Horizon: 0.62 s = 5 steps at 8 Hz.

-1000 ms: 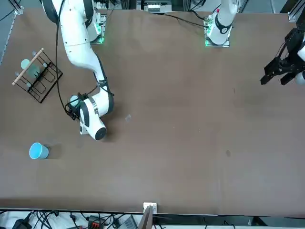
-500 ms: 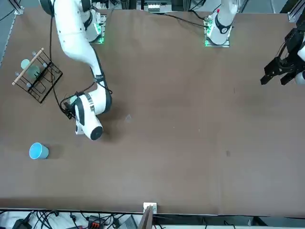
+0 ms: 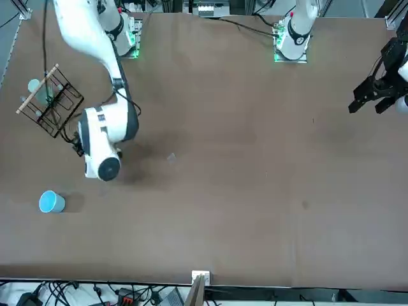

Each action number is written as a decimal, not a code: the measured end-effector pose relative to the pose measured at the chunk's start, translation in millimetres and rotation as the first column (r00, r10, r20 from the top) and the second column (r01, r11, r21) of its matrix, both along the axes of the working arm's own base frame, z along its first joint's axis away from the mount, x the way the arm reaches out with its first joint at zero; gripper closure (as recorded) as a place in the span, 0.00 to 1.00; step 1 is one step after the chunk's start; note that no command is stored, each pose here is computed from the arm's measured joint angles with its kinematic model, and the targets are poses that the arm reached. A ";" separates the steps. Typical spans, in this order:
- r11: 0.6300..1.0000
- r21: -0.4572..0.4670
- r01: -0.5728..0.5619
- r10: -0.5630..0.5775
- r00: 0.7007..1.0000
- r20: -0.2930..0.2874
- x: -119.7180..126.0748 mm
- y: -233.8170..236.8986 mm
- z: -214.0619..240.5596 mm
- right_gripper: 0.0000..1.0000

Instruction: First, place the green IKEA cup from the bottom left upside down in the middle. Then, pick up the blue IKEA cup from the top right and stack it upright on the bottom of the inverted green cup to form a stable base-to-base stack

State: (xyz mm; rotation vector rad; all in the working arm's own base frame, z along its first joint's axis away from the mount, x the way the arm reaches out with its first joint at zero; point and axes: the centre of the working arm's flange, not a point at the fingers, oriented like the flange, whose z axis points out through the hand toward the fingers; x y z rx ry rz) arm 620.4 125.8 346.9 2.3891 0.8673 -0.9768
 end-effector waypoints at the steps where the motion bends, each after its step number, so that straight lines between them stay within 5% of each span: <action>1: 0.998 0.064 0.027 -0.031 0.998 0.056 7.4 -3.1 30.3 0.00; 5: 0.950 0.275 0.146 -0.219 0.942 0.255 40.7 -80.0 122.8 0.00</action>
